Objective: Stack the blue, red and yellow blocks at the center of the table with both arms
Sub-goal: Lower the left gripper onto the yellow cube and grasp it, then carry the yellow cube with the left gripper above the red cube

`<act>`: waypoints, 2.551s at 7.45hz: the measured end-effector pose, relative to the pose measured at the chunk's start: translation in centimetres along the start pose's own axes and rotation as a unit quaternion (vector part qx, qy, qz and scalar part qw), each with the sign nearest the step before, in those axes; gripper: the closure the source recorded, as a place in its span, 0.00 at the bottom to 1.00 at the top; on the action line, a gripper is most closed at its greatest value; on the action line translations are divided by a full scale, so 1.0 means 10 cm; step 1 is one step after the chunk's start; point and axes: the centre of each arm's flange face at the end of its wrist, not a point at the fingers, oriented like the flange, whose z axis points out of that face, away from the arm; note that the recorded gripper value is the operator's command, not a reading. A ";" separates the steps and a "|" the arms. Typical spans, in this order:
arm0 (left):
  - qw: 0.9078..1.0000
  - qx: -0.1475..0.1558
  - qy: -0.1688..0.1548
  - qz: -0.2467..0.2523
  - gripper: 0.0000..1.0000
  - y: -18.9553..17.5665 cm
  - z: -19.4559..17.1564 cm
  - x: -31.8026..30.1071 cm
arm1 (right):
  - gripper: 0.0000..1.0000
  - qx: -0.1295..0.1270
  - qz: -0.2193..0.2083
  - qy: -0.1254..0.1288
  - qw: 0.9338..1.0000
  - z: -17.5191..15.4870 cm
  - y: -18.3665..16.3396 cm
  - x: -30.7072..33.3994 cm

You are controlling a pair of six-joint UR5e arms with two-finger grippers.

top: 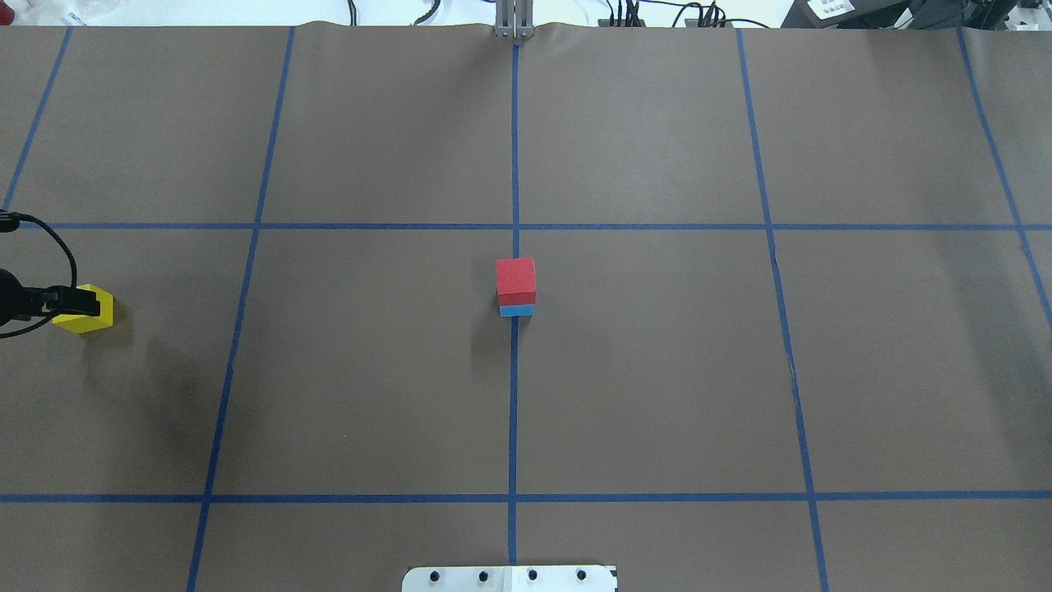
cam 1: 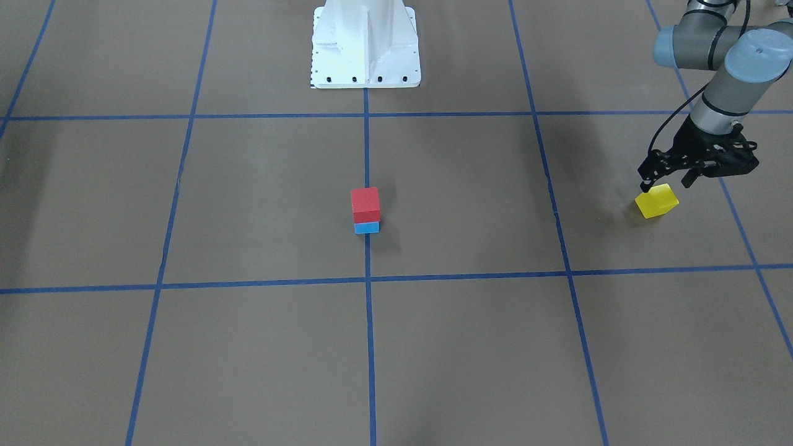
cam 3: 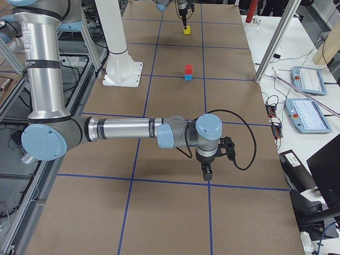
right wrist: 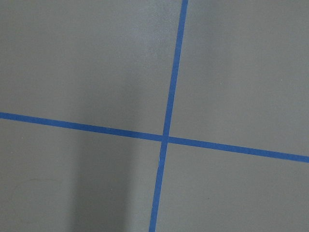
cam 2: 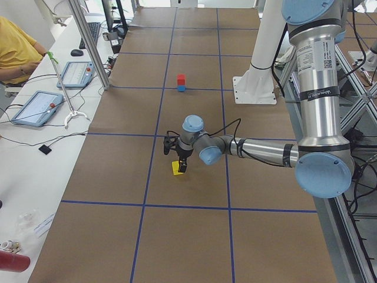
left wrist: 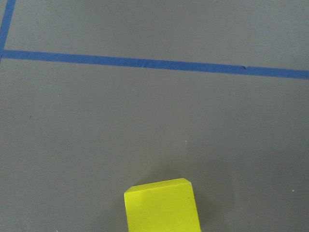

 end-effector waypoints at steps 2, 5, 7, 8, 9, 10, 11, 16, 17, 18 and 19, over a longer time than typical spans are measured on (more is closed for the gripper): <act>1.000 -0.005 -0.002 0.007 0.11 0.00 0.09 0.01 | 0.00 0.002 -0.002 0.000 1.000 -0.02 0.02 -0.02; 1.000 -0.011 -0.001 0.020 0.73 0.00 0.21 0.10 | 0.00 0.003 -0.004 0.000 1.000 -0.03 0.03 -0.03; 0.999 -0.013 0.000 0.052 1.00 0.00 0.25 0.12 | 0.00 0.004 -0.004 0.000 1.000 -0.04 0.04 -0.04; 0.997 -0.013 0.005 0.071 1.00 0.00 0.22 0.16 | 0.00 0.005 -0.004 0.000 1.000 -0.05 0.03 -0.05; 0.996 -0.015 0.019 0.086 1.00 -0.02 0.12 0.24 | 0.00 0.004 -0.004 0.000 1.000 -0.05 0.03 -0.05; 0.995 -0.016 0.035 0.094 1.00 -0.10 -0.04 0.33 | 0.00 0.004 -0.003 0.000 1.000 -0.05 0.03 -0.05; 0.994 -0.014 0.045 0.095 1.00 -0.26 -0.23 0.57 | 0.00 0.004 -0.003 0.001 1.000 -0.05 0.04 -0.05; 0.992 -0.056 0.036 0.109 1.00 -1.02 -1.58 3.55 | 0.00 0.002 0.000 0.002 1.000 -0.03 0.04 -0.02; 0.990 -0.063 0.043 0.116 1.00 -0.93 -1.64 4.09 | 0.00 0.001 0.001 0.002 1.000 -0.02 0.04 -0.02; 0.990 -0.068 0.046 0.112 1.00 -0.81 -1.63 4.60 | 0.00 0.000 0.002 0.002 1.000 -0.01 0.05 -0.01; 0.991 -0.071 0.044 0.107 1.00 -0.67 -1.58 5.10 | 0.00 0.000 0.002 0.002 1.000 -0.01 0.05 -0.01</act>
